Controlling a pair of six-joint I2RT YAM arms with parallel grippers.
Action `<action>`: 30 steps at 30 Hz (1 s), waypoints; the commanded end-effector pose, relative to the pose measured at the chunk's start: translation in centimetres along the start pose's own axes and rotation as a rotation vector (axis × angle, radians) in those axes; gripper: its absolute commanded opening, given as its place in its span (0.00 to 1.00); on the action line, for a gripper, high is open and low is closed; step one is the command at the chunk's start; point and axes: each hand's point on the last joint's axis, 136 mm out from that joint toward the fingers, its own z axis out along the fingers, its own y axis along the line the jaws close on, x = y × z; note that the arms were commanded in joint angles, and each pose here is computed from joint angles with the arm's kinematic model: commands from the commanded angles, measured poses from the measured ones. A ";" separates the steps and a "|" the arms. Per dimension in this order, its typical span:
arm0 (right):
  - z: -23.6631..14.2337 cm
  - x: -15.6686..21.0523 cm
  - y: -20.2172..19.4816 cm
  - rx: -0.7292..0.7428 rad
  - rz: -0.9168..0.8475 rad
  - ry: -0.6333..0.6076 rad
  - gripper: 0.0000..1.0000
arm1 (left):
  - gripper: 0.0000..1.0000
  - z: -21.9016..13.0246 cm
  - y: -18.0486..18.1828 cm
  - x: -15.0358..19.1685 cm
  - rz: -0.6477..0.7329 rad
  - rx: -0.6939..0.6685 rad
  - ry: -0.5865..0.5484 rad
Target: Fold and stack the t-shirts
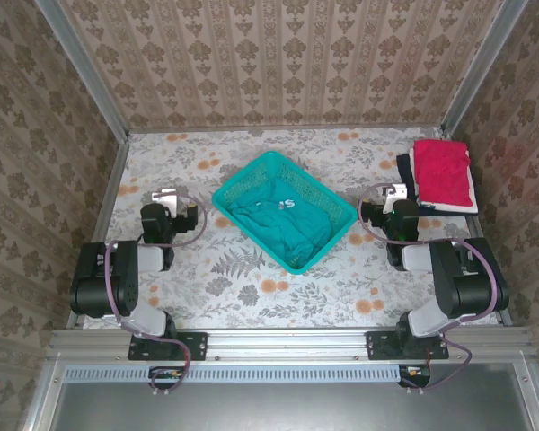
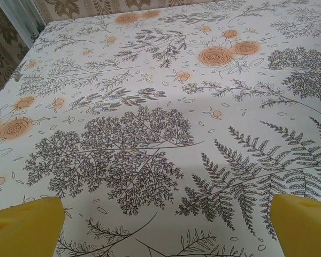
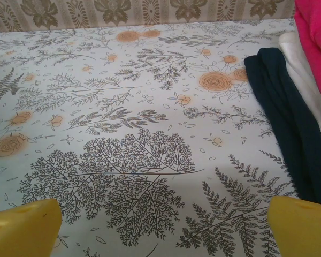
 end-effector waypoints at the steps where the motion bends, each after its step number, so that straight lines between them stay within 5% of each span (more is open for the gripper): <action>1: 0.2 -1.2 0.0 0.008 -0.012 -0.033 1.00 | 1.00 0.1 0.4 -1.5 -0.010 -0.014 -0.043; 24: 0.1 -1.4 0.1 0.002 -0.012 -0.037 1.00 | 1.00 0.0 0.5 -1.5 -0.010 -0.016 -0.046; 30: -2.5 -4.6 0.4 -0.012 -0.017 -0.075 1.00 | 1.00 -2.2 2.7 -3.0 -0.056 -0.144 -0.079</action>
